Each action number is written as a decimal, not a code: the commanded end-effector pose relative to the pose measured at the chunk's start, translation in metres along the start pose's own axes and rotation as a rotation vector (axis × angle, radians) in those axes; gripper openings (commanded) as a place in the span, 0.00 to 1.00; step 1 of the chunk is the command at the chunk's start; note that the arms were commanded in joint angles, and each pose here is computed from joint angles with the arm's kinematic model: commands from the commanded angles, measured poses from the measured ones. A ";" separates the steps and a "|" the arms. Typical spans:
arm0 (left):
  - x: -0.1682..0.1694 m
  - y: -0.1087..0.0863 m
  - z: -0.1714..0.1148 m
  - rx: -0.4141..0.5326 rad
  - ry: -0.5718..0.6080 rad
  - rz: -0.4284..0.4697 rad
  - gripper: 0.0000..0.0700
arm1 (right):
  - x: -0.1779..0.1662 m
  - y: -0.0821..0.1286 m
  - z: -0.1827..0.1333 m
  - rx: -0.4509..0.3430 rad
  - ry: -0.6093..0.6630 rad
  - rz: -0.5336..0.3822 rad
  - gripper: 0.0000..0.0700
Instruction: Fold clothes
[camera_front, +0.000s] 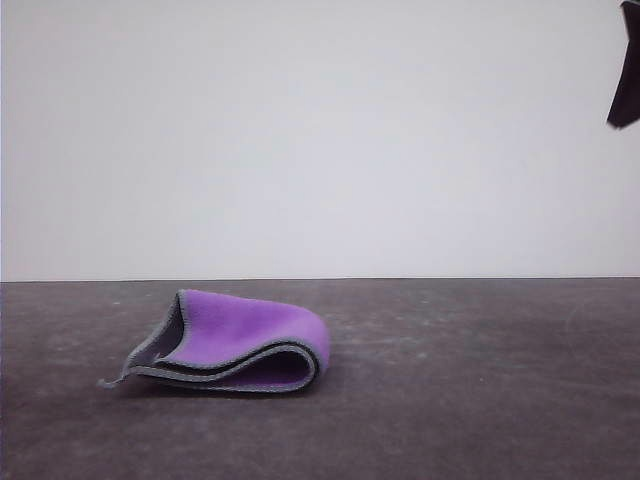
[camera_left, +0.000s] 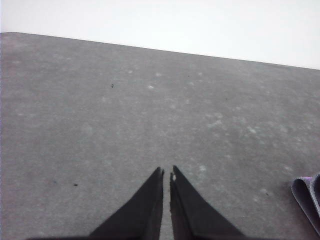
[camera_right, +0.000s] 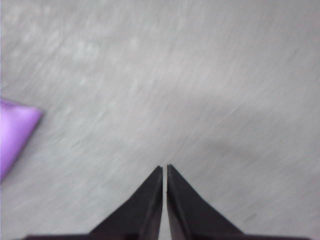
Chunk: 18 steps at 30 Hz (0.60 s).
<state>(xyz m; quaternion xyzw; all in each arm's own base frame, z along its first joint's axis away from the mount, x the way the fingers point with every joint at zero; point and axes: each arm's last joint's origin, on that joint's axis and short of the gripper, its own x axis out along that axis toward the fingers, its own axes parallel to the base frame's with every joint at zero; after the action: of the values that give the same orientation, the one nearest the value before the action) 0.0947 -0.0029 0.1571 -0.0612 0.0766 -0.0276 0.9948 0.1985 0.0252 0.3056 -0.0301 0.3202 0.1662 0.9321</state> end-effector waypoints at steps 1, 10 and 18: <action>0.002 0.001 -0.007 0.001 0.027 0.010 0.03 | -0.011 -0.001 0.002 -0.052 -0.086 -0.051 0.01; 0.002 0.001 -0.007 0.001 0.026 0.010 0.03 | -0.041 -0.002 -0.050 -0.062 -0.374 -0.252 0.01; 0.002 0.001 -0.007 0.001 0.026 0.010 0.03 | -0.032 0.006 -0.129 -0.063 -0.457 -0.306 0.01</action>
<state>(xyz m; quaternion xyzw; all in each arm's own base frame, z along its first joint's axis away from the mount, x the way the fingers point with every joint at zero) 0.0947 -0.0029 0.1571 -0.0612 0.0766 -0.0276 0.9948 0.0985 0.0010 0.2250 -0.0662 0.0971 0.0393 0.9923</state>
